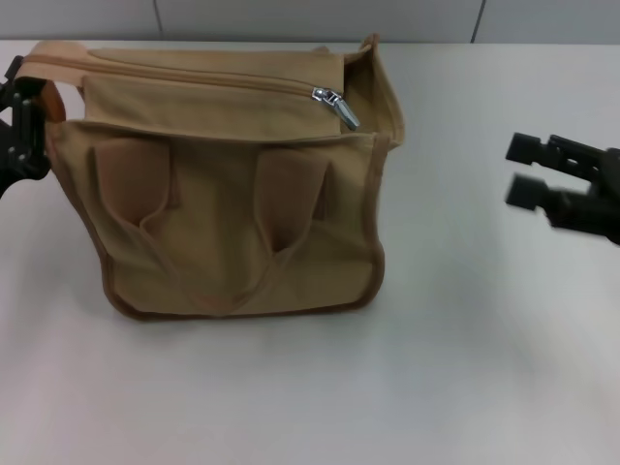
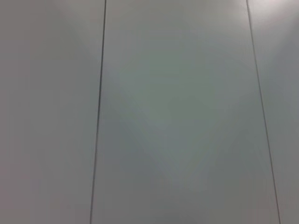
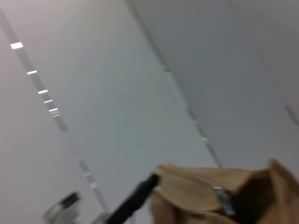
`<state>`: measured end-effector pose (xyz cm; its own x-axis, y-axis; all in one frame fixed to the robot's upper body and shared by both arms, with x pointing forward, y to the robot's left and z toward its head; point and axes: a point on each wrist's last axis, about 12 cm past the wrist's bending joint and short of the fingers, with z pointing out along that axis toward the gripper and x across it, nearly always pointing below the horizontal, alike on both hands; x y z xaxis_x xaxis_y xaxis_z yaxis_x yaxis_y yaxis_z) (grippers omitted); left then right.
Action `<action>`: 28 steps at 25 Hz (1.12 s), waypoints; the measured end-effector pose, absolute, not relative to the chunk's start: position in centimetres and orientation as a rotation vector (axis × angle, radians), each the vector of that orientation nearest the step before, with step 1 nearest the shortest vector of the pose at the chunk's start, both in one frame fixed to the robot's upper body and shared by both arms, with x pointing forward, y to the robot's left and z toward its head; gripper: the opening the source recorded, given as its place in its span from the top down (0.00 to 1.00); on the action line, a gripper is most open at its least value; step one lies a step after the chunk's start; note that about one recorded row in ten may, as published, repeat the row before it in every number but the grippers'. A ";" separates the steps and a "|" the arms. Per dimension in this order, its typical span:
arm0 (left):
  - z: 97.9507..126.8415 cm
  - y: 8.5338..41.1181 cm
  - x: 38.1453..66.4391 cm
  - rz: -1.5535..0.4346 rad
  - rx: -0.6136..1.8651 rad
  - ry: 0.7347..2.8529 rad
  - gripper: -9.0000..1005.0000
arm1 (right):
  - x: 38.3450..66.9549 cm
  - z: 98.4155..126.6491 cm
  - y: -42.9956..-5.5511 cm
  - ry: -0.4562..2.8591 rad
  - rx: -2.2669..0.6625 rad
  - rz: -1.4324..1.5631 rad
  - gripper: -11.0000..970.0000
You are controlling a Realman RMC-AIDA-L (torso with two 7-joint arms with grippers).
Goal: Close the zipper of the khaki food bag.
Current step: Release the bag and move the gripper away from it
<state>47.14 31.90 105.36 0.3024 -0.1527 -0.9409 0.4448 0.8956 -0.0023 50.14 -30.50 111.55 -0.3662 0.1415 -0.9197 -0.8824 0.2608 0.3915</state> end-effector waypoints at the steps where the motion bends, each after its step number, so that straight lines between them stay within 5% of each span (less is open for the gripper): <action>1: 105.4 32.0 47.1 -0.410 0.274 1.206 0.93 | 49.7 111.7 -30.6 1.512 -0.753 1.303 0.16; 17: 105.4 32.8 46.8 -0.461 0.243 1.228 0.93 | 45.3 105.9 -28.5 1.469 -1.068 1.112 0.14; 28: 105.5 32.8 46.7 -0.466 0.290 1.237 0.93 | 45.2 105.7 -28.4 1.474 -1.069 1.102 0.14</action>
<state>46.69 32.80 105.46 0.2521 -0.1824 -0.9504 0.4899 0.8710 -0.0372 45.25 -28.43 105.70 -0.1431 -0.0926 -0.9854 -0.9713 0.2043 0.1219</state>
